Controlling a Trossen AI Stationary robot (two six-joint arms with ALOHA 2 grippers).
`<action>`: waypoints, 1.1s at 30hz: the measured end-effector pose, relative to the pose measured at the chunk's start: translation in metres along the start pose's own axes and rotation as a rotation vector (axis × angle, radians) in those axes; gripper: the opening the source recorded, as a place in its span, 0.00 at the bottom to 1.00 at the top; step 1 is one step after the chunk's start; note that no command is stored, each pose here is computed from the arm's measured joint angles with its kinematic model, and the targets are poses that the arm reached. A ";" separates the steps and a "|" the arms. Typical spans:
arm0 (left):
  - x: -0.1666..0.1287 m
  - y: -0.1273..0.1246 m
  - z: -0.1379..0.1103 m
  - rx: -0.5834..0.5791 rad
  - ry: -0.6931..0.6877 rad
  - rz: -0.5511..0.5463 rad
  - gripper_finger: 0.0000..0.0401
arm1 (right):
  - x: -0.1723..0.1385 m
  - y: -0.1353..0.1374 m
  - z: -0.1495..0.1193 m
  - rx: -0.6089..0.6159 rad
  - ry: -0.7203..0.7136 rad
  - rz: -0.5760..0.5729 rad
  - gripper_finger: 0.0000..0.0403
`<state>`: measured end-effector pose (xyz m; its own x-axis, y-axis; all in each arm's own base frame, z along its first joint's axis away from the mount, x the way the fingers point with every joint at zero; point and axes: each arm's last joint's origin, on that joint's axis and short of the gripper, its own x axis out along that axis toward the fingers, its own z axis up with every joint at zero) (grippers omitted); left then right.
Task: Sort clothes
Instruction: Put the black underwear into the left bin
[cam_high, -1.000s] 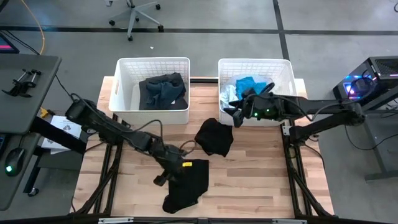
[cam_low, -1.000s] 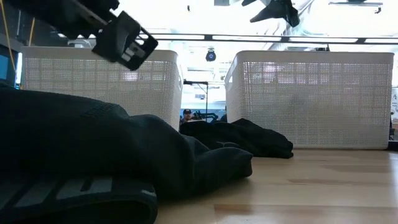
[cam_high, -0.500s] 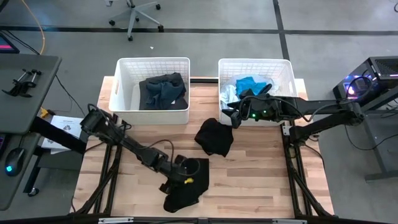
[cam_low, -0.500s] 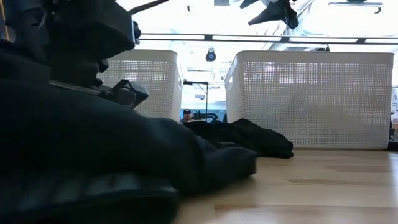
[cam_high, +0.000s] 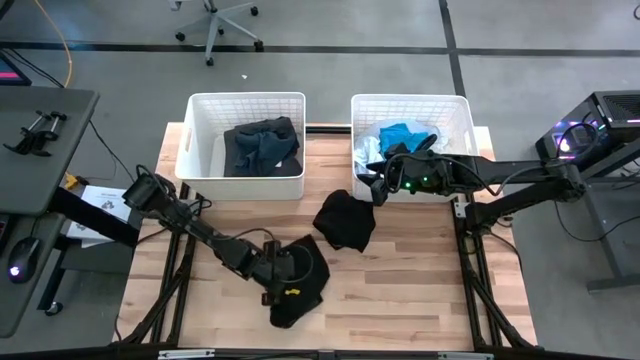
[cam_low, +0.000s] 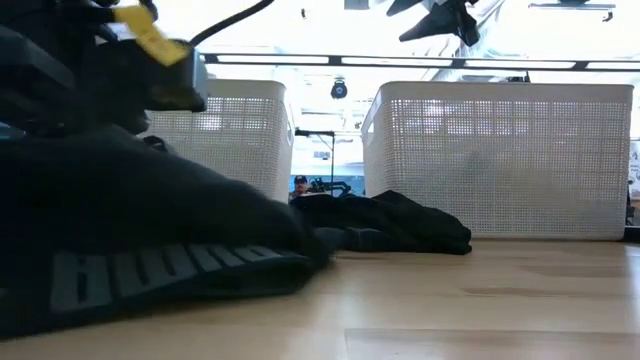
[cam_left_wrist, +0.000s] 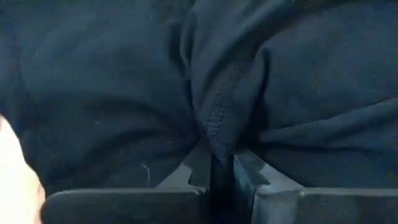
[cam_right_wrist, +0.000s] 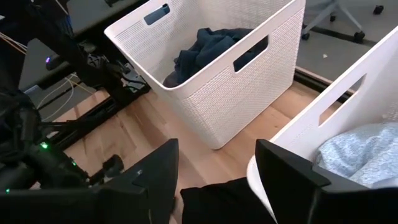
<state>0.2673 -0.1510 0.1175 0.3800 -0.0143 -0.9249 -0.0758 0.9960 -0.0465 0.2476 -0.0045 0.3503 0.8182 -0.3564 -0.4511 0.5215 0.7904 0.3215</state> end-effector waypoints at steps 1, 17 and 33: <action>-0.004 0.001 -0.001 -0.012 0.005 0.000 0.05 | 0.000 0.000 0.000 -0.001 -0.001 -0.004 0.49; -0.161 0.045 0.027 -0.188 -0.398 0.305 0.01 | 0.000 -0.002 0.000 -0.025 -0.017 -0.051 0.49; -0.302 0.127 0.077 -0.222 -0.707 0.983 0.00 | 0.000 -0.003 0.000 -0.033 -0.029 -0.071 0.49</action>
<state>0.2135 -0.0130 0.4198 0.4831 0.8526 -0.1990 -0.7404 0.5192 0.4269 0.2463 -0.0065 0.3496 0.7865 -0.4256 -0.4475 0.5702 0.7787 0.2617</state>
